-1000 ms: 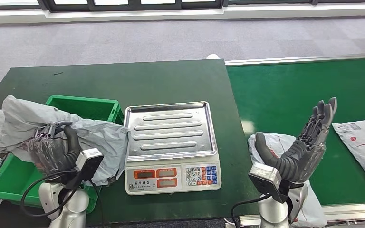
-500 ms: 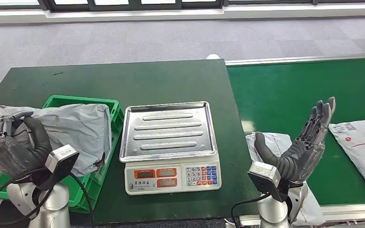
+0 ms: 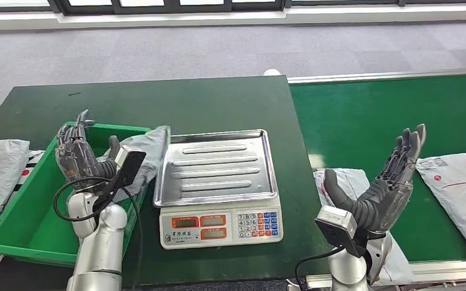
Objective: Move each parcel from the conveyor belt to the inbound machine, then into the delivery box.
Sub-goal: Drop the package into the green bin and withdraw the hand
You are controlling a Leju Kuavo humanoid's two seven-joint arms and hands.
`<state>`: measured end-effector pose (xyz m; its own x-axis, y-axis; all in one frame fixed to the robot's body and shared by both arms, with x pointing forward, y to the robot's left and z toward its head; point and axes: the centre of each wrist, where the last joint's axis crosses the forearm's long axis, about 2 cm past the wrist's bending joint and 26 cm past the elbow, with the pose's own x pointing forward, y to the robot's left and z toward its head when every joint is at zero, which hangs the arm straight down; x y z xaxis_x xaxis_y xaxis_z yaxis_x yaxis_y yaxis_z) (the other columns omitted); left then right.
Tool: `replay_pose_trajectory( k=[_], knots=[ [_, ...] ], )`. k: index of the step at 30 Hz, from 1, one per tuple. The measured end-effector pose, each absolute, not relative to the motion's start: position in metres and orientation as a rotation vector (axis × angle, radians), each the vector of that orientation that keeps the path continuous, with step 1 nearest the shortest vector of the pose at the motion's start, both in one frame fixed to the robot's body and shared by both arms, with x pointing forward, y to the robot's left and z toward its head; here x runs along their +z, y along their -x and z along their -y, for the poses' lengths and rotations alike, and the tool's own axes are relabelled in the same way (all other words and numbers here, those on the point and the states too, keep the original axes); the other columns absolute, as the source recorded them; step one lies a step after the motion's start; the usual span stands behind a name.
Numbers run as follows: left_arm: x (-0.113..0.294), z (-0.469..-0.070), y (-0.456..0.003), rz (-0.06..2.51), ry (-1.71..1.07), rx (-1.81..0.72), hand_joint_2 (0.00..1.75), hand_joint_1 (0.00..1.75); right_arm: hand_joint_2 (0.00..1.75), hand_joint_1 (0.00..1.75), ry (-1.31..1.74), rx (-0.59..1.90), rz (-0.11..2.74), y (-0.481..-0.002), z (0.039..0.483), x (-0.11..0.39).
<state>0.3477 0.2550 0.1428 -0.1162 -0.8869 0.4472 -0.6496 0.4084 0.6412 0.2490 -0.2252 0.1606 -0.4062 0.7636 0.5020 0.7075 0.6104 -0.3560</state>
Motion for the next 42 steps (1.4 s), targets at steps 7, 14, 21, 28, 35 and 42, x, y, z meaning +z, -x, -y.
replay_pose_trajectory(
  k=[7,14,21,28,35,42],
  knots=[
    [0.135,-0.259,-0.346,1.851,-1.29,-0.3,1.75,0.0,1.75,0.0,1.166,0.141,2.187,-0.249,0.225,0.16],
    [0.134,-0.264,-0.345,1.843,-1.294,-0.255,1.75,0.0,1.75,0.0,1.172,0.15,2.182,-0.249,0.225,0.16],
    [0.133,-0.267,-0.343,1.853,-1.294,-0.221,1.75,0.0,1.75,0.0,1.179,0.158,2.17,-0.249,0.224,0.16],
    [0.156,-0.297,-0.323,2.021,-1.314,0.224,1.75,0.0,1.75,0.0,1.302,0.217,2.044,-0.248,0.23,0.167],
    [0.218,-0.297,-0.291,2.32,-1.272,0.496,1.75,0.0,0.87,0.0,1.554,0.258,1.79,-0.24,0.276,0.159],
    [0.239,-0.231,-0.252,2.585,-0.779,0.526,1.75,0.0,1.75,0.0,1.74,0.256,1.52,-0.217,0.339,0.138]
  ],
)
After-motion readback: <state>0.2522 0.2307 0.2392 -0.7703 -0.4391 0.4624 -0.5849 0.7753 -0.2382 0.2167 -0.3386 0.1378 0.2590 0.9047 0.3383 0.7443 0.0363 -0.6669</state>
